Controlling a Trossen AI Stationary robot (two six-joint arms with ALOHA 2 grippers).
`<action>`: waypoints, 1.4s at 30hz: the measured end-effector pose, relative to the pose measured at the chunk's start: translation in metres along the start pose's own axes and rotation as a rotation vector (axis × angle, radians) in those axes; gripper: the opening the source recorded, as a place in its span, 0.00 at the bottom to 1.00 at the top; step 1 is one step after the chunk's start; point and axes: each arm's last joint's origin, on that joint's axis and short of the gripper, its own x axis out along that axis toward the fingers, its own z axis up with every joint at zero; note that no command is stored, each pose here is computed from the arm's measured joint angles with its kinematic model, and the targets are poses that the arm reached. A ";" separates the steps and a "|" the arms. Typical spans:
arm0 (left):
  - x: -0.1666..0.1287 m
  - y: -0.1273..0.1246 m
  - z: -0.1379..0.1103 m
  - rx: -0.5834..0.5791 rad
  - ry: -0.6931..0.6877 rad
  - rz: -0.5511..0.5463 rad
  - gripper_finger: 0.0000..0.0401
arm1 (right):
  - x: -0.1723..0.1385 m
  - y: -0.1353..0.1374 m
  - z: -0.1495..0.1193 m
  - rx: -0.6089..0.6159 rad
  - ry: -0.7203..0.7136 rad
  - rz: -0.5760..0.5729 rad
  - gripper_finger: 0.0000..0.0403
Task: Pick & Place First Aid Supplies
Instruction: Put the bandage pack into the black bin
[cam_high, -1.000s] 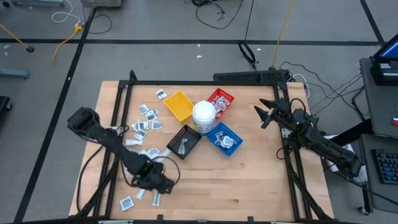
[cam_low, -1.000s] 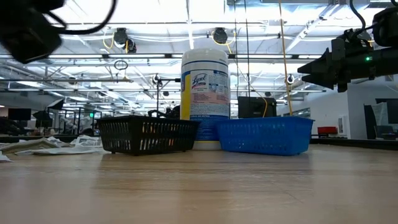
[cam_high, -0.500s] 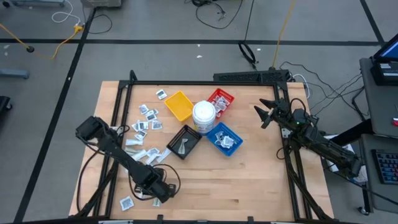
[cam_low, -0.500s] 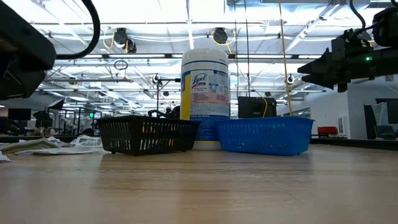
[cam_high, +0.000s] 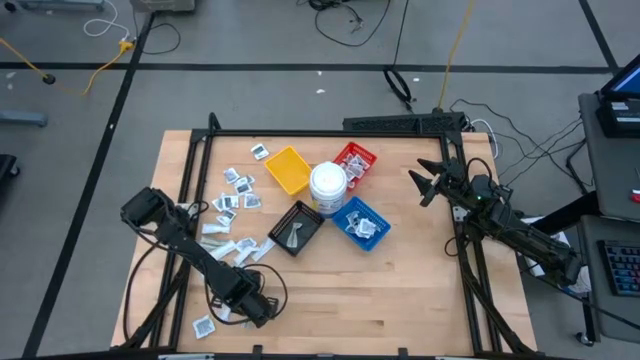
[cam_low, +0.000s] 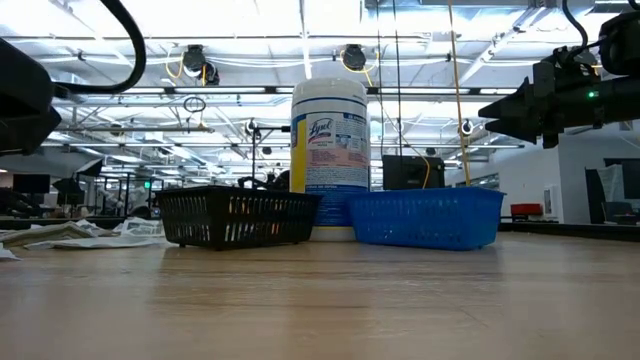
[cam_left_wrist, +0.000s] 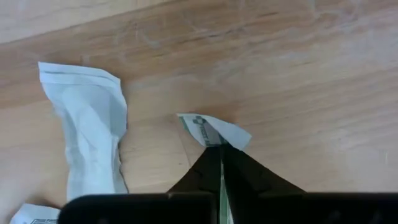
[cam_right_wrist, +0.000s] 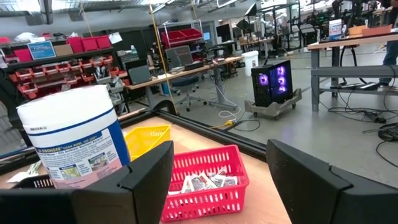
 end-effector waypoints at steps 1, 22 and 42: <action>0.000 0.000 0.000 0.001 -0.001 0.002 0.03 | 0.000 0.000 0.000 0.000 0.001 0.000 0.63; -0.114 0.048 0.030 0.361 -0.147 -0.072 0.00 | 0.000 0.000 0.000 0.000 0.001 0.000 0.63; -0.151 -0.035 0.152 0.379 -0.449 -0.125 0.00 | 0.000 0.000 0.000 0.000 0.000 0.000 0.63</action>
